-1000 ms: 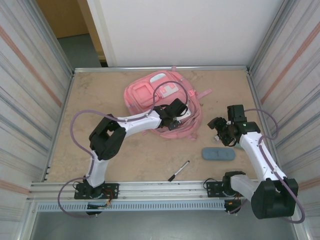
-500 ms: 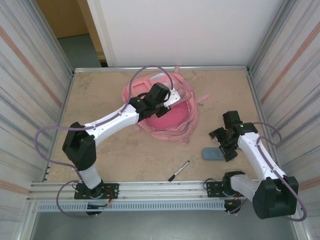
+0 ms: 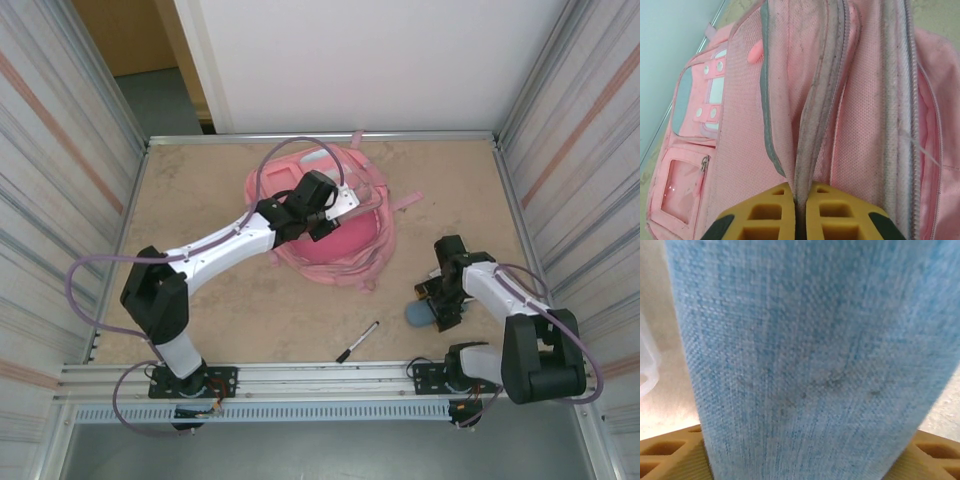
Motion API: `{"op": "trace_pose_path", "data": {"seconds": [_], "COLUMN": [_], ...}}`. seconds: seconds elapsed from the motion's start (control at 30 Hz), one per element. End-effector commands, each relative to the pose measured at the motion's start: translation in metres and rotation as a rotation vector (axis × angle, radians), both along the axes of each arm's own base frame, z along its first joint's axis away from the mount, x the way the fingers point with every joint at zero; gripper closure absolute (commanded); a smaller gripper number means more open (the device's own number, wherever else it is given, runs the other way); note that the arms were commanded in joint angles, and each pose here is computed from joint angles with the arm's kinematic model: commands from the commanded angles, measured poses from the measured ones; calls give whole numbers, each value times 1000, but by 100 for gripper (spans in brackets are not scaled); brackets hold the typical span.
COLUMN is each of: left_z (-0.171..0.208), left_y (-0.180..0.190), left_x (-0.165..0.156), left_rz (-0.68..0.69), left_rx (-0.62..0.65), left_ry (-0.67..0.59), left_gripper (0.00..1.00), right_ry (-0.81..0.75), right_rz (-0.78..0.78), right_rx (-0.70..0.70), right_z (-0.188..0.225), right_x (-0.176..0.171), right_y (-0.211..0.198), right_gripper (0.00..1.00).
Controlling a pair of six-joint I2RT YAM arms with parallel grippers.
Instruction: Pack the student bag
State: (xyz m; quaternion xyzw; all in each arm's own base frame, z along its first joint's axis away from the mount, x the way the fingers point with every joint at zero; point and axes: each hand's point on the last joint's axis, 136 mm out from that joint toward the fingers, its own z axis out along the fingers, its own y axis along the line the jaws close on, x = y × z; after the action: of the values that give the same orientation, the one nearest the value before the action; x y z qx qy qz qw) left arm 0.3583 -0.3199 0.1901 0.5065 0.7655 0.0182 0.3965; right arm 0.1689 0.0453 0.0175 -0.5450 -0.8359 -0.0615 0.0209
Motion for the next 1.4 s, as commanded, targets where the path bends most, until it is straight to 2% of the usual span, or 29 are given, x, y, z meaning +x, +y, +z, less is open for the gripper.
{"op": "trace_pose_path", "data": {"seconds": [0.0,0.3,0.53,0.77,0.93,0.97,1.03,1.13,1.37], "left_z": [43,59,68,82,85,86,89,92,96], "left_y": [0,12,8,2,2,2,3,4,4], "left_x": [-4,0,-2,-2,4,4,5,8,9], "left_rz": [1,16,3,6,50,53,63,73,84], "left_rx": [-113,-305,-396,-457,-504,-515,-539,-560,-585], "left_ry": [-48,49,106,127,154,159,173,165,163], "left_gripper": [100,100,100,100,100,100,100,100,100], "right_ry": [-46,-214,-379,-471,-461,-463,-491,-473,-469], "right_rz": [-26,31,123,174,180,195,255,320,358], "right_rx": [2,89,251,314,316,324,312,267,322], "right_z": [8,68,126,141,106,101,96,90,95], "right_x": [3,26,81,139,185,191,201,196,158], "right_y": [6,55,127,193,220,226,235,232,214], "right_gripper": [33,37,36,31,30,29,20,15,13]}}
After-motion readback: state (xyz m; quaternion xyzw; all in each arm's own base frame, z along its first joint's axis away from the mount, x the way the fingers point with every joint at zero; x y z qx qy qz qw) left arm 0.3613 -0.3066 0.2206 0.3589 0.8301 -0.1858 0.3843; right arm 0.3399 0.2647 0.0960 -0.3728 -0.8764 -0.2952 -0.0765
